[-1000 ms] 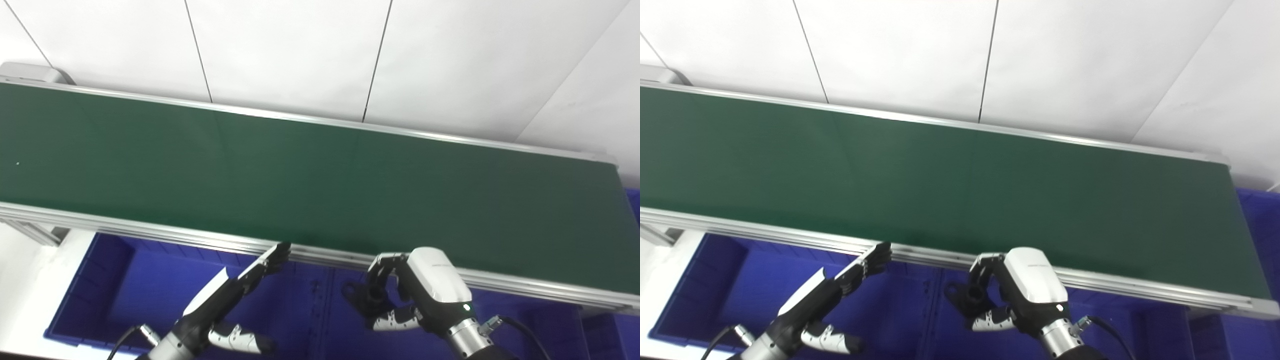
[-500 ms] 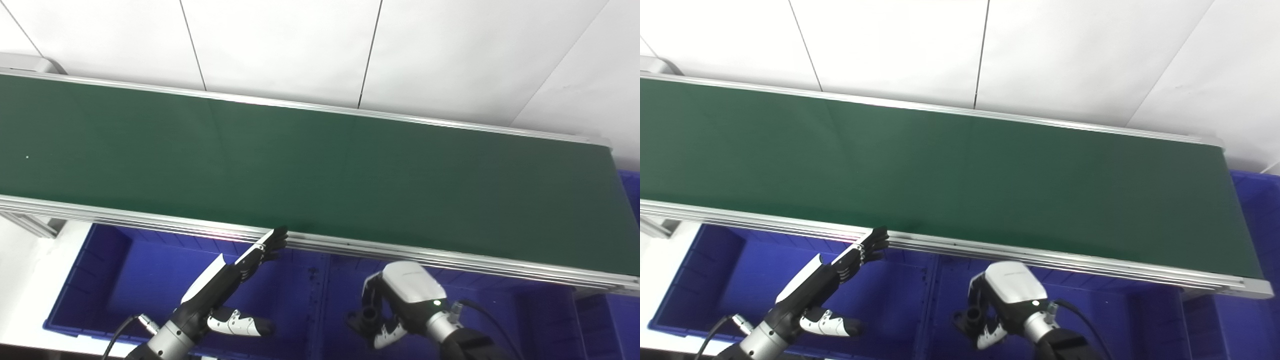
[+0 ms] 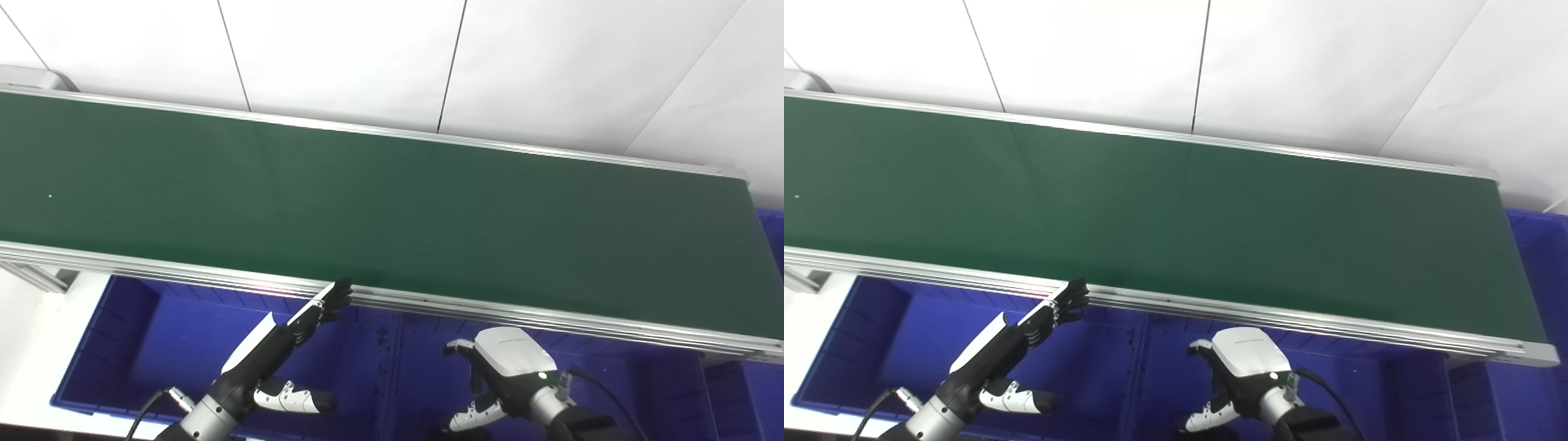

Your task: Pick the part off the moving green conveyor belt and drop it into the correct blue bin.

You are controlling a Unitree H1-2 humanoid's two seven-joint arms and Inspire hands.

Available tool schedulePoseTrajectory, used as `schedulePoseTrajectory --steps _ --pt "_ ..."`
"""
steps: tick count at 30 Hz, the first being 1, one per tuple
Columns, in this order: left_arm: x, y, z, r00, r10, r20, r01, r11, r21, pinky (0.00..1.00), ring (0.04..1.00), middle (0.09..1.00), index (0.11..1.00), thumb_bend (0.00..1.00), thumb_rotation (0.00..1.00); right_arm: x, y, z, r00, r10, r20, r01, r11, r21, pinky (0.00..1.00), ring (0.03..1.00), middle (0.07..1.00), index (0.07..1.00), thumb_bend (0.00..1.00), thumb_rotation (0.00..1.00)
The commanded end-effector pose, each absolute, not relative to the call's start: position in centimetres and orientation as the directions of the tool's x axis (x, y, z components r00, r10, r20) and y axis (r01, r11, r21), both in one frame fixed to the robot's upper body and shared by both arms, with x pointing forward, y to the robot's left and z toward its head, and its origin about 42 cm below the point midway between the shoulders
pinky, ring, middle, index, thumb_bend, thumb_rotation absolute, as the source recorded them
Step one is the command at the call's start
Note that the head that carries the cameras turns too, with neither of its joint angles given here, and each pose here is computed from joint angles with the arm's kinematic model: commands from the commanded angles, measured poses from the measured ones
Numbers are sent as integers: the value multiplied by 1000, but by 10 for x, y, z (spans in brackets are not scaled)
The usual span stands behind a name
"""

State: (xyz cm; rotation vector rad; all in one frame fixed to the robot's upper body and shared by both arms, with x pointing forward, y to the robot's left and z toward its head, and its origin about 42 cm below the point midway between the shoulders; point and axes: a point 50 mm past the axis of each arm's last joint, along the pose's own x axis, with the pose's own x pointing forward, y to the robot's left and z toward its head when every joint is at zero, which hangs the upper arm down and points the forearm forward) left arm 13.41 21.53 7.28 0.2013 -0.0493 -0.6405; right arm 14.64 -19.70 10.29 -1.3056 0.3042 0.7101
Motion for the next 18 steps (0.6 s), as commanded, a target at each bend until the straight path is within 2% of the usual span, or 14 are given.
schedulePoseTrajectory --steps 1,3,4,6,8,10,11,18 --pt "135 216 82 800 -599 18 583 785 207 916 958 985 984 826 609 140 -197 123 813 304 -497 -563 193 -803 253 372 512 833 645 502" --pt "135 216 81 803 -596 16 581 788 204 916 960 986 982 827 605 130 -199 130 838 295 -458 -536 295 -791 376 523 661 833 659 465" --pt "135 216 81 804 -594 16 579 789 205 916 960 986 982 827 605 125 -200 132 850 292 -437 -521 357 -775 376 523 661 833 659 465" --pt "134 216 80 809 -588 14 573 793 207 918 959 985 981 833 609 113 -205 134 869 294 -397 -494 487 -720 514 648 746 837 667 416" --pt "134 216 78 812 -583 16 567 796 213 936 970 991 987 822 610 103 -209 133 893 298 -338 -450 583 -676 612 730 800 843 676 399" --pt "135 216 77 815 -579 14 562 797 222 940 973 994 991 817 617 93 -212 131 914 296 -276 -405 668 -624 660 765 820 853 678 372" --pt "135 216 77 816 -578 14 561 797 223 945 979 999 996 810 621 89 -213 131 923 284 -259 -384 707 -593 685 788 837 872 675 393" --pt "137 217 74 823 -567 22 550 807 216 947 987 1000 1000 791 608 71 -206 125 957 221 -187 -283 852 -440 704 807 856 911 693 476"
